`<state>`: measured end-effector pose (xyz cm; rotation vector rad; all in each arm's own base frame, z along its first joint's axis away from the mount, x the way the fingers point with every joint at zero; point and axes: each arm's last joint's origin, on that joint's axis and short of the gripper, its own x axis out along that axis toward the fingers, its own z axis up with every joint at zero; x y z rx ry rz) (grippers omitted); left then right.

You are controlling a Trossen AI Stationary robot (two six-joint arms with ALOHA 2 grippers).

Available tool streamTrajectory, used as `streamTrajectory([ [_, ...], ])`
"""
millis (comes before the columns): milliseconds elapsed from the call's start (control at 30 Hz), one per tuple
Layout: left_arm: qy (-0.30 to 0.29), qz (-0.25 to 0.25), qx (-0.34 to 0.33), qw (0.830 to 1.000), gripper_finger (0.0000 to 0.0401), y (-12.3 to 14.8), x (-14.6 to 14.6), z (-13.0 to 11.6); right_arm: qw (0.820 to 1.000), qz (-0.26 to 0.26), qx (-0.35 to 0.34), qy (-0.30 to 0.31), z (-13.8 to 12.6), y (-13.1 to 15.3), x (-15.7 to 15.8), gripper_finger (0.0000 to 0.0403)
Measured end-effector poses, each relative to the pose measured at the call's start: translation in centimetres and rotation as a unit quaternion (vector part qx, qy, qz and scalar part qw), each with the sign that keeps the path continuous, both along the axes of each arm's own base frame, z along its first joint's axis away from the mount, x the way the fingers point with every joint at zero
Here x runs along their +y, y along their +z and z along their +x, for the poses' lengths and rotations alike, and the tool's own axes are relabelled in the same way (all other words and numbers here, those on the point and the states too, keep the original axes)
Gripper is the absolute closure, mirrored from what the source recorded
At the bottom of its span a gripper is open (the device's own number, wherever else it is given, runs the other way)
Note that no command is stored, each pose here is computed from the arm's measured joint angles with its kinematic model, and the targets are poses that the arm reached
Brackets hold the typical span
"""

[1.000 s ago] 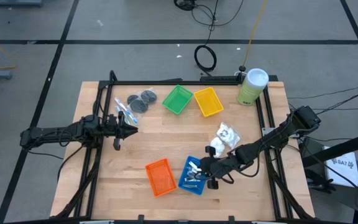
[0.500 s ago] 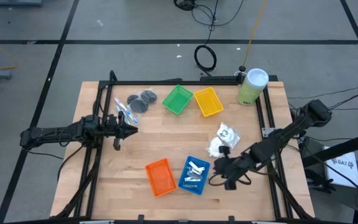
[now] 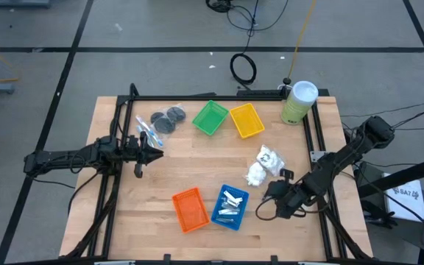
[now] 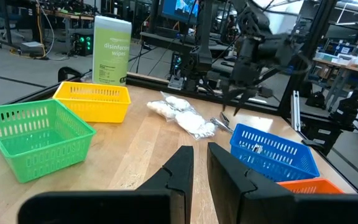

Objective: Pick & Place Travel size toiletries
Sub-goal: Put the silver nail cutter into the blue bin

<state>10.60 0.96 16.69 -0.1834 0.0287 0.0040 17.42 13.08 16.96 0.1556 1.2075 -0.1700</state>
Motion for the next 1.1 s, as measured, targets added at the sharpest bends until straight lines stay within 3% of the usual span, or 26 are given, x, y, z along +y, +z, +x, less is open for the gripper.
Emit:
streamTrajectory([
  [167, 0.0, 0.0, 0.0, 1.0, 0.0357, 0.0, 0.0, 0.0, 0.999, -0.003, 0.045, -0.007, -1.9, -2.3, -0.6, 0.0228],
  [400, 0.0, 0.0, 0.0, 1.0, 0.0357, 0.0, 0.0, 0.0, 0.998, 0.027, 0.044, -0.038, -3.7, -5.4, -1.4, 0.0226],
  [567, 0.0, 0.0, -0.001, 1.0, 0.0357, 0.0, 0.0, 0.0, 0.995, 0.032, 0.053, -0.074, -4.1, -5.9, -1.7, 0.0242],
  [1100, 0.0, 0.0, 0.0, 1.0, 0.0357, 0.0, 0.0, 0.0, 0.996, 0.042, 0.056, -0.063, -4.0, -6.0, -1.6, 0.0338],
])
